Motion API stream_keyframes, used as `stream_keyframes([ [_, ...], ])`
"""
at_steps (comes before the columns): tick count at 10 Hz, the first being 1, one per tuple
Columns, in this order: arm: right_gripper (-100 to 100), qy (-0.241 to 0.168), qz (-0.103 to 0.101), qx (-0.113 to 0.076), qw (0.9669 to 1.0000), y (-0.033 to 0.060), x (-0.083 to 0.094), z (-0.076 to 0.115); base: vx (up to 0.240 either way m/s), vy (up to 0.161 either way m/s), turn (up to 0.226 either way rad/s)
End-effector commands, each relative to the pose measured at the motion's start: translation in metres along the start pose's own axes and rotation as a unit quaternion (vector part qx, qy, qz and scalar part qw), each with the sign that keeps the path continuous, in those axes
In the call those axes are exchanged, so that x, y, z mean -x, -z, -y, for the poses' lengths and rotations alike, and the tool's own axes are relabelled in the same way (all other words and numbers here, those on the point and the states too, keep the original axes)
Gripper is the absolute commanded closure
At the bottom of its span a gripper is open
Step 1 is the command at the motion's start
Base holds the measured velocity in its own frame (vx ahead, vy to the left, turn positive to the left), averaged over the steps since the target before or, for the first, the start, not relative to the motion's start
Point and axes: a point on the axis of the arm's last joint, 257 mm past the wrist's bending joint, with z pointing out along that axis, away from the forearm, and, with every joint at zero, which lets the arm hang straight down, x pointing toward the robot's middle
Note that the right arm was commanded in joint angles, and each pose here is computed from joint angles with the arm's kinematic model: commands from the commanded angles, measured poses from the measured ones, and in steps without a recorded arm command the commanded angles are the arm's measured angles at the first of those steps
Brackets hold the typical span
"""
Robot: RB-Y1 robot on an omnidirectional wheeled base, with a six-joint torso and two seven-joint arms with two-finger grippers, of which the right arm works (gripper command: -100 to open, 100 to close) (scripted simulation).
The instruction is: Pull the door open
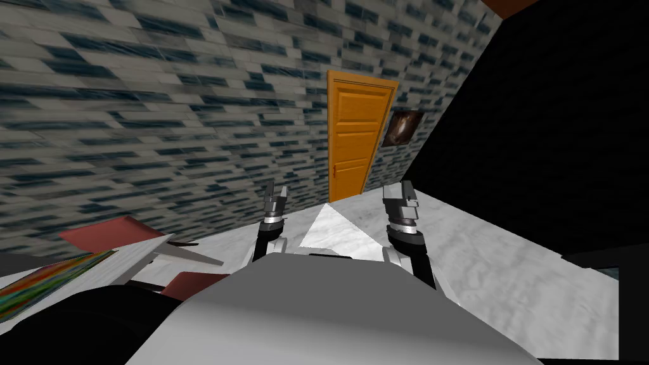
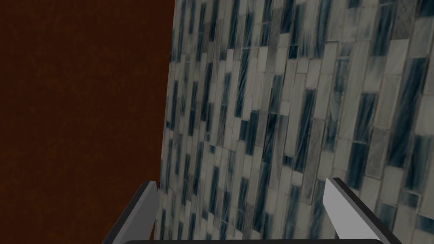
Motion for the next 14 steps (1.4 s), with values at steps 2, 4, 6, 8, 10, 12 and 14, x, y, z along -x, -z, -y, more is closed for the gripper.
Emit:
stream_keyframes([
  [2, -100, -0.042, 0.004, -0.011, 0.9991, 0.005, 0.0, 0.016, 0.116, -0.022, 0.173],
  [4, -100, -0.076, 0.009, -0.02, 0.9969, 0.0095, 0.001, 0.03, 0.13, -0.047, 0.137],
  [6, -100, -0.105, 0.014, -0.028, 0.994, 0.0137, 0.002, 0.042, 0.145, -0.043, 0.155],
  [8, -100, -0.14, 0.022, -0.038, 0.9892, 0.0191, 0.003, 0.056, 0.134, -0.036, 0.147],
  [10, -100, -0.176, 0.031, -0.048, 0.9828, 0.0252, 0.004, 0.071, 0.097, -0.033, 0.15],
  [12, -100, -0.202, 0.039, -0.055, 0.977, 0.0302, 0.005, 0.083, 0.12, -0.054, 0.162],
  [14, -100, -0.228, 0.047, -0.063, 0.9706, 0.0353, 0.007, 0.094, 0.076, -0.057, 0.11],
])
